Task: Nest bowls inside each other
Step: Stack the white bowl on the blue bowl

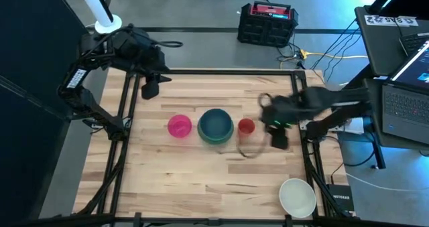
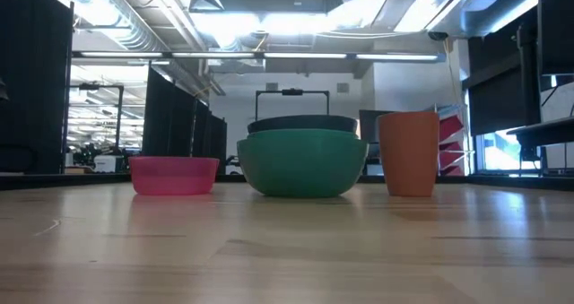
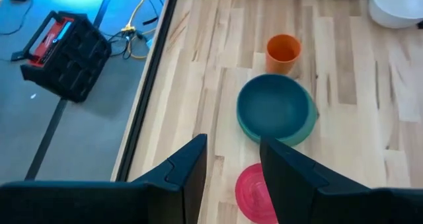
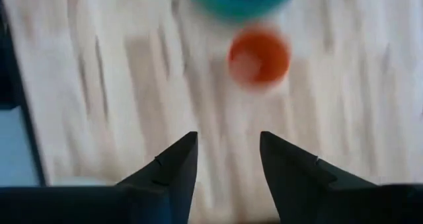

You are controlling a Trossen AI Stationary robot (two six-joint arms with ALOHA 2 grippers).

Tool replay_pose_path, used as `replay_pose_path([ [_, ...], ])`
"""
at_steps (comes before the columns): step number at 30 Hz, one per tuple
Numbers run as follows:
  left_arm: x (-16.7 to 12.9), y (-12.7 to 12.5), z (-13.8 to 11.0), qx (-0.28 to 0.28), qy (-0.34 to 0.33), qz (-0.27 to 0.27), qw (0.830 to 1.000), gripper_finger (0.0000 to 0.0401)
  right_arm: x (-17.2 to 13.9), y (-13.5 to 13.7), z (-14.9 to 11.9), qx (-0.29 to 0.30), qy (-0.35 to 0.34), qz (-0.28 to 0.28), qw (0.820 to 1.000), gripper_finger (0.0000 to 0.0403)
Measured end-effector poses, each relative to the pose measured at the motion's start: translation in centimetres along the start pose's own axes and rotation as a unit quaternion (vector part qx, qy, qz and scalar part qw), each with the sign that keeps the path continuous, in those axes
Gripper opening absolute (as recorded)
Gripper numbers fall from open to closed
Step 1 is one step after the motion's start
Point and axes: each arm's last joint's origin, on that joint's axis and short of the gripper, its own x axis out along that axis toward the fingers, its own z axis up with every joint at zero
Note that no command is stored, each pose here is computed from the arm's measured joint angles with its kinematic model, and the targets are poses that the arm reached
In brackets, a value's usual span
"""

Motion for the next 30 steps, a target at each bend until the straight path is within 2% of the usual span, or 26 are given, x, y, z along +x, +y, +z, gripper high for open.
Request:
replay_pose_path([
  [5, 0.0, -0.2, 0.0, 0.003, -0.002, -0.003, 1.000, 0.0124, 0.6, 2.7, -5.8, -0.010, 0.036, 0.036, 0.999, 0.0152],
  [8, -0.1, -0.3, 0.0, 0.001, -0.002, -0.005, 1.000, 0.0124, 2.1, 4.7, -8.6, -0.034, 0.080, 0.035, 0.996, 0.0152],
  [12, -0.1, -0.3, 0.1, 0.000, -0.002, -0.005, 1.000, 0.0124, 4.9, 7.9, -11.7, -0.062, 0.102, 0.080, 0.990, 0.0152],
  [26, 0.0, -0.3, 0.1, -0.005, -0.002, -0.005, 1.000, 0.0124, 11.6, 9.4, -15.9, -0.019, 0.105, 0.081, 0.991, 0.0152],
  [30, 0.0, -0.3, 0.1, -0.007, -0.002, -0.005, 1.000, 0.0124, 12.2, 9.2, -16.3, -0.016, 0.107, 0.074, 0.991, 0.0152],
])
